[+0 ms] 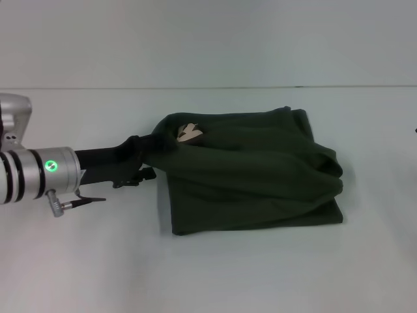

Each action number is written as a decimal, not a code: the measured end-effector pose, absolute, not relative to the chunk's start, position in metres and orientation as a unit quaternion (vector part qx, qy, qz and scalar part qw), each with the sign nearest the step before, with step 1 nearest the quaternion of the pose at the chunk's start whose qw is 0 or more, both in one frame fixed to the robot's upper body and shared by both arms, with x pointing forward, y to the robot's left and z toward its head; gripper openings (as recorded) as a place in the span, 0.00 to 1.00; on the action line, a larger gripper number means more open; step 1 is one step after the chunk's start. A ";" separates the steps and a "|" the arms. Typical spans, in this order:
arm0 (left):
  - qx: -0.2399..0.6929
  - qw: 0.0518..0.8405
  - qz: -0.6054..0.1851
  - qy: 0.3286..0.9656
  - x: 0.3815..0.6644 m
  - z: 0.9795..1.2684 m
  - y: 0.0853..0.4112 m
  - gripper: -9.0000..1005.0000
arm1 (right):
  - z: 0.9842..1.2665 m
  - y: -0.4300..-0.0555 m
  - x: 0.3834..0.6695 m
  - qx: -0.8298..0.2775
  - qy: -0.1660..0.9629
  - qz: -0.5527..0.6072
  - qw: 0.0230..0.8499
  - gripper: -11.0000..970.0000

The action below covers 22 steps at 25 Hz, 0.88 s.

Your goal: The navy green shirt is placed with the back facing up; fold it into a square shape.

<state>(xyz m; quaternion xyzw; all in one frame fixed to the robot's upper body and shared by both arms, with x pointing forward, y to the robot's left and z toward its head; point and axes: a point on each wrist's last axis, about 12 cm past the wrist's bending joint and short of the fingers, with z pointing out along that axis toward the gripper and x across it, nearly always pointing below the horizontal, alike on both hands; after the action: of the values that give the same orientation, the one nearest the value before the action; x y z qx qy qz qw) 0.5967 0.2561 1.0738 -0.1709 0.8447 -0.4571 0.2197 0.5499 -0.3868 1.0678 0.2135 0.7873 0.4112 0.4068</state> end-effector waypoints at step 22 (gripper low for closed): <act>-0.107 0.268 -0.549 0.785 0.626 1.118 0.194 0.87 | 1.068 -0.386 0.548 0.207 0.788 0.413 0.407 0.76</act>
<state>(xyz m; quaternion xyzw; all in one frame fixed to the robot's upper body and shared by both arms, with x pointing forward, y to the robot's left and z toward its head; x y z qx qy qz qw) 0.6259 0.1943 1.1178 -0.1069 0.7846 -0.5487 0.2683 0.5484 -0.3859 1.0675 0.2073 0.7877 0.4132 0.4073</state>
